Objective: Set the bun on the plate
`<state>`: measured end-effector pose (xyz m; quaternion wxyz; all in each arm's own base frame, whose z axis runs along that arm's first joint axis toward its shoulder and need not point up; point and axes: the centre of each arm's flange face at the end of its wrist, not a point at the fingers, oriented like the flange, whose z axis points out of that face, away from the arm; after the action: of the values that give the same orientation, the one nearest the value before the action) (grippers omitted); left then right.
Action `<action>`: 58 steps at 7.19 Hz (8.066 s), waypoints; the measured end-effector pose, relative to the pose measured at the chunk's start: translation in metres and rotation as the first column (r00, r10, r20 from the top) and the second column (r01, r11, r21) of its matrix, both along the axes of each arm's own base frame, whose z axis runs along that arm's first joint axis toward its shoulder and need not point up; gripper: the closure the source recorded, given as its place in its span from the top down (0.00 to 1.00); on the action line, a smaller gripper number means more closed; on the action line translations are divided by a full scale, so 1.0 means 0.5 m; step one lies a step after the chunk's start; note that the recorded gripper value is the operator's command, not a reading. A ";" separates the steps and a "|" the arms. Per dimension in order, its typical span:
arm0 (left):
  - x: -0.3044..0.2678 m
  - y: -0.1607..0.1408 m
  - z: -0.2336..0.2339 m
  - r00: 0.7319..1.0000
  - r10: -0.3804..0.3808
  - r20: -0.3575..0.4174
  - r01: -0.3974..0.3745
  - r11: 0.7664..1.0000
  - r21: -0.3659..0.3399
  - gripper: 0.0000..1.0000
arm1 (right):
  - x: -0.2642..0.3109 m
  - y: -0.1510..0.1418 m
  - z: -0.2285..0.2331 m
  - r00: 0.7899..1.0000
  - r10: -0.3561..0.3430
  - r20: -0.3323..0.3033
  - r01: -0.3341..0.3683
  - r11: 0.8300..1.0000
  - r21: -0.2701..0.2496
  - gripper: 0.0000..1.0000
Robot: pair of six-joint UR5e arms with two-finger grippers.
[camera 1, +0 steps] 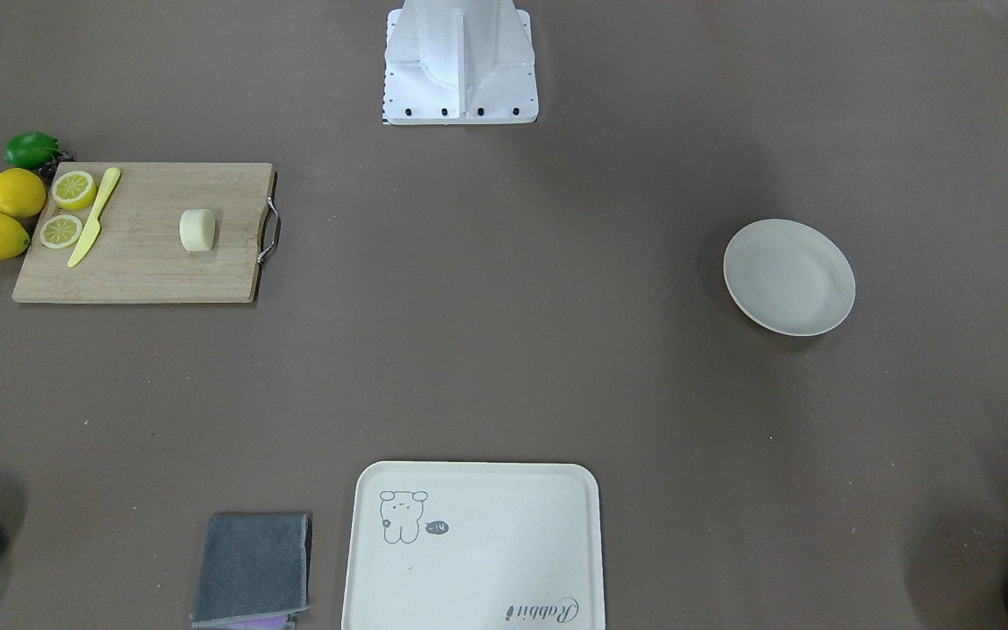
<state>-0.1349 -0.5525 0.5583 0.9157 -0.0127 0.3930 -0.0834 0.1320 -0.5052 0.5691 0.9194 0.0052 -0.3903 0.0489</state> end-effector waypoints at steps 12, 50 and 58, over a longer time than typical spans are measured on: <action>0.735 -0.001 0.080 0.806 0.577 -0.128 -0.567 0.816 0.112 0.85 | -0.097 -0.022 0.001 0.996 -0.087 0.035 0.087 0.996 0.002 1.00; 0.852 -0.084 -0.136 0.859 0.471 -0.200 -0.431 0.877 0.213 0.96 | -0.219 -0.102 -0.134 0.987 -0.162 -0.001 0.162 0.983 0.081 1.00; 0.318 -0.053 0.160 0.804 0.594 0.029 -0.559 0.739 0.378 0.96 | -0.536 -0.075 -0.156 0.960 -0.276 0.043 0.279 0.957 -0.077 1.00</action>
<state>0.0241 -0.5788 0.6385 0.8625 0.0341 0.4203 0.2798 -0.1361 -0.5425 0.4910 0.9102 -0.0881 -0.3995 -0.0646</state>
